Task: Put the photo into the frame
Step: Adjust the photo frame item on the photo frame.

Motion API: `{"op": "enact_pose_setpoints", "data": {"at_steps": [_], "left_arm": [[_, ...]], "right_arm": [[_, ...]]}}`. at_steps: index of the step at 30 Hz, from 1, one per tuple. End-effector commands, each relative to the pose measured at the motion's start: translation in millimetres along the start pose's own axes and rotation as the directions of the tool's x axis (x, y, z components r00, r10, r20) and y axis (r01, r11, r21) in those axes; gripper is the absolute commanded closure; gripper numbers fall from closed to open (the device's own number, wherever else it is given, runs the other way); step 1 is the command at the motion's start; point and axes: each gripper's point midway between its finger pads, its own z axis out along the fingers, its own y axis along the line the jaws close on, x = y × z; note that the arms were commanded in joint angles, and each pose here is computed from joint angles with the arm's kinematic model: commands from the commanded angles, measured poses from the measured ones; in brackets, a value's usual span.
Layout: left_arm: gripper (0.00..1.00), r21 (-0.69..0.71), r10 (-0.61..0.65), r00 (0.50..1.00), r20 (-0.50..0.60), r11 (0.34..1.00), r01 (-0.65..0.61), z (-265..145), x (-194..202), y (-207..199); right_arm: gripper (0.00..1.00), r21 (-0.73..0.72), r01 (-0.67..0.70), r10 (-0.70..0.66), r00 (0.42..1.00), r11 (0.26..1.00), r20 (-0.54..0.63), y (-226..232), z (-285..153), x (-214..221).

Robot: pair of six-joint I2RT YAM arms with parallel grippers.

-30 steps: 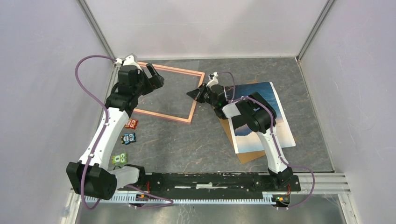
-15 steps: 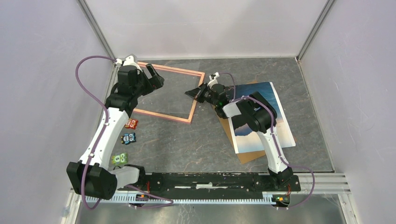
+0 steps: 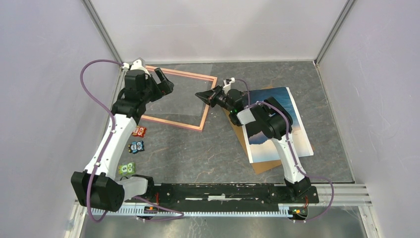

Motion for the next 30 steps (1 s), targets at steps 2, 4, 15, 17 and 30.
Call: {"op": "enact_pose_setpoints", "data": {"at_steps": [2,4,15,17,30], "left_arm": [[0.00,0.028,-0.041,0.999,0.031,0.999,0.040,2,-9,-7],[0.00,0.028,-0.039,0.999,0.029,0.999,0.038,2,-8,-7],[0.00,0.027,-0.032,0.999,0.030,0.999,0.031,2,-9,-6],[0.00,0.028,-0.031,0.999,0.032,0.999,0.031,2,-9,-7],[0.00,0.022,-0.033,0.999,0.021,0.999,0.032,5,-6,-5]], "right_arm": [[1.00,-0.114,-0.035,0.032,0.999,0.993,-0.030,33,4,5],[1.00,-0.075,0.018,-0.021,0.999,0.997,-0.037,30,8,5],[0.57,0.014,0.196,-0.195,0.978,0.980,-0.078,5,16,19],[0.56,0.008,0.194,-0.192,0.978,0.981,-0.084,4,19,24],[0.92,-0.049,0.104,-0.109,0.987,0.993,-0.116,42,30,36]]}}
